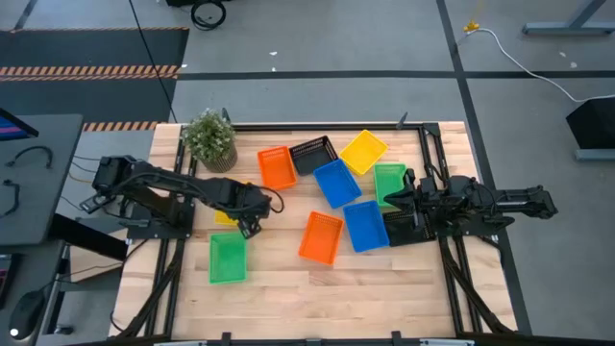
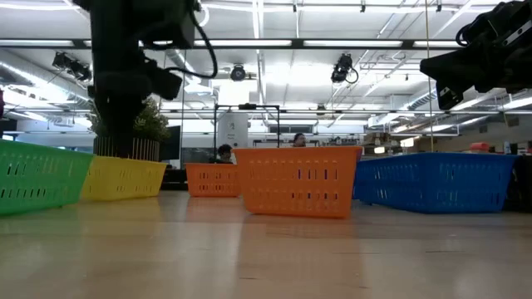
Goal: Stack baskets by color
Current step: Move the left yellow bin to the to the right of the green bin
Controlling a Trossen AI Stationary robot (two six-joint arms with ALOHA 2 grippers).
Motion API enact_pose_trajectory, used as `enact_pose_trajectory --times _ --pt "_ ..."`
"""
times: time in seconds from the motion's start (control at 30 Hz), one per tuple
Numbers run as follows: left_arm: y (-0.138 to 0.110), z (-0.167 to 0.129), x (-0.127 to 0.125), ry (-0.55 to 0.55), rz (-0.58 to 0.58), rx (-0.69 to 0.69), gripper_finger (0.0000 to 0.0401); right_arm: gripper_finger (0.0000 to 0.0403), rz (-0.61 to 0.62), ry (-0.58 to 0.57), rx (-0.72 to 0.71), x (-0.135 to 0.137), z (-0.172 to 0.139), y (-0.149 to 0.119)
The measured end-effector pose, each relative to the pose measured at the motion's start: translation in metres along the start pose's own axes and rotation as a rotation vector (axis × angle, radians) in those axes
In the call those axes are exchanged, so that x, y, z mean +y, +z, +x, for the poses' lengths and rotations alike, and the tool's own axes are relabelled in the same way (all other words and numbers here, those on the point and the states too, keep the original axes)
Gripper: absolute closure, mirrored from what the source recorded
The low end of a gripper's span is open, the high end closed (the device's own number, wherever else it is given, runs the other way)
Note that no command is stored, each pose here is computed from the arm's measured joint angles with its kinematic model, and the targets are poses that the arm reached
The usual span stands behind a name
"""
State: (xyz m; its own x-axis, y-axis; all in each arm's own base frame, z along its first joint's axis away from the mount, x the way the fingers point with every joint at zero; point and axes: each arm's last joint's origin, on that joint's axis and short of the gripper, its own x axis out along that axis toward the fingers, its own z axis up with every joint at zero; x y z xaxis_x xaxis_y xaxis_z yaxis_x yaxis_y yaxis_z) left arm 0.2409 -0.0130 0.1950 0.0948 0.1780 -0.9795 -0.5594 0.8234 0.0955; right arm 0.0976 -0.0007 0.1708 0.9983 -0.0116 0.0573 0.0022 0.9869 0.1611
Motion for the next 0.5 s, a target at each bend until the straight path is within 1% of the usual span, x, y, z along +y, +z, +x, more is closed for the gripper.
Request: enact_pose_trajectory --times 0.07,0.17,0.37,0.5 --pt "0.0 0.006 0.004 0.003 -0.035 0.002 0.0184 0.0374 0.0 0.0 0.0 0.0 0.0 0.0" --pt "0.001 0.012 0.008 0.005 -0.07 0.001 0.0214 0.0374 0.0 0.0 0.0 0.0 0.0 0.0" --pt "0.006 0.018 0.014 -0.011 -0.11 -0.018 0.0289 0.0374 0.0 0.0 0.001 0.0 0.0 0.0" --pt "0.008 0.015 0.016 -0.025 -0.118 -0.006 0.0353 0.0374 0.0 0.0 0.001 0.0 0.0 0.0"
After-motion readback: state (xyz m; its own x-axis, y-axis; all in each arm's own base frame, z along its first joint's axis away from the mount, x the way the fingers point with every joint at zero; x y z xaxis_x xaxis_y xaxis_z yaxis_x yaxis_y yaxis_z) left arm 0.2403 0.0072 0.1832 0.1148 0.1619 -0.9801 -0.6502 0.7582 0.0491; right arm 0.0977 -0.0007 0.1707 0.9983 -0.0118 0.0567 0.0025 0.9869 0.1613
